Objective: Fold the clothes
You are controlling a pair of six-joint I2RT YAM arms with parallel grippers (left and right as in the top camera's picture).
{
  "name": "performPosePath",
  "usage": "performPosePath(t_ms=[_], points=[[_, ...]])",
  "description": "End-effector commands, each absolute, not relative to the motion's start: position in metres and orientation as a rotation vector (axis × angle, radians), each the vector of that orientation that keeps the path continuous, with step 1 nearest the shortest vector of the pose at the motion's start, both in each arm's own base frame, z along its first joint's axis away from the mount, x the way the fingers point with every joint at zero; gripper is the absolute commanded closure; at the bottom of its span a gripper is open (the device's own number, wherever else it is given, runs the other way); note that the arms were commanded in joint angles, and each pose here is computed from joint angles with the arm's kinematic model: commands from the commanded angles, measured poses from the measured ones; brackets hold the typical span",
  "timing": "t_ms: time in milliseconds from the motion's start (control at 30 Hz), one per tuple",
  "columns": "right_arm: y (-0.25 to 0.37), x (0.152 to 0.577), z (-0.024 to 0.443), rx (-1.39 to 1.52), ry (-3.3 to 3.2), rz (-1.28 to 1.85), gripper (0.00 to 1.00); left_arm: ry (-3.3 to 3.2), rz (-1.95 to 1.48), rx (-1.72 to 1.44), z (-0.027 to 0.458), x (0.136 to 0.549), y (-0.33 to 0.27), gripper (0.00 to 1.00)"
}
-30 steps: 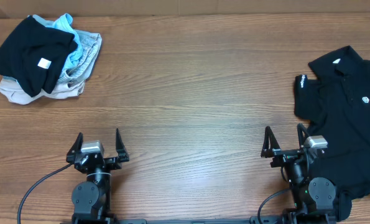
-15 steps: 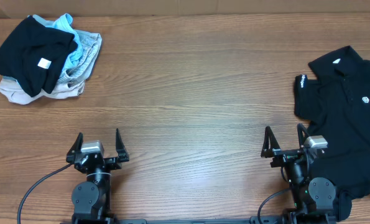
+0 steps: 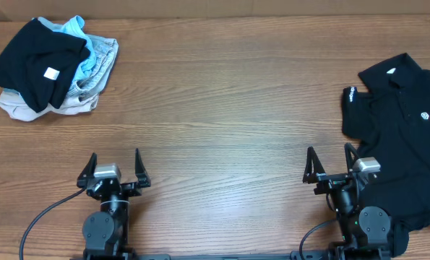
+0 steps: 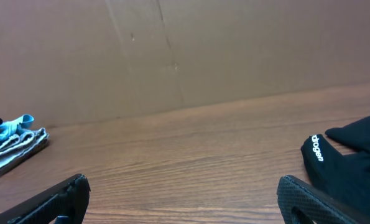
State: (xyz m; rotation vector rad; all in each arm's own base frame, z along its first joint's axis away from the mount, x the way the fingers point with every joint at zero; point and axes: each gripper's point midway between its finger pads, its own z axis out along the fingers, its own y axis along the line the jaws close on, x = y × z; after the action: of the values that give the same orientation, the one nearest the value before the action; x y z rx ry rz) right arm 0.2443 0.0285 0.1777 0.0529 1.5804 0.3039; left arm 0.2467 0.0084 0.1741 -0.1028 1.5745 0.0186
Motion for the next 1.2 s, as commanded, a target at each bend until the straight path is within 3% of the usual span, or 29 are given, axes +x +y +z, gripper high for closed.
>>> performPosePath(t_ms=[0, 333, 533, 867, 1167], points=[[0.029, 0.244, 0.183, 0.047, 1.556, 0.311, 0.00, 1.481, -0.054, -0.071, 0.197, 0.246, -0.002, 0.00], [0.033, 0.226, 0.251, 0.015, 1.476, 0.327, 0.00, 1.344, -0.067, -0.067, 0.277, 0.225, -0.002, 0.00], [0.033, 0.224, 0.261, 0.053, 1.619, 0.344, 0.00, 1.408, -0.042, -0.079, 0.311, 0.222, 0.002, 0.00], [0.057, 0.262, 0.295, 0.068, 1.996, 0.514, 0.00, 1.846, -0.101, 0.002, 0.342, 0.282, -0.019, 0.00], [0.068, 0.330, 0.264, 0.164, 2.560, 0.592, 0.00, 2.290, -0.176, 0.041, 0.324, 0.328, -0.036, 0.00]])
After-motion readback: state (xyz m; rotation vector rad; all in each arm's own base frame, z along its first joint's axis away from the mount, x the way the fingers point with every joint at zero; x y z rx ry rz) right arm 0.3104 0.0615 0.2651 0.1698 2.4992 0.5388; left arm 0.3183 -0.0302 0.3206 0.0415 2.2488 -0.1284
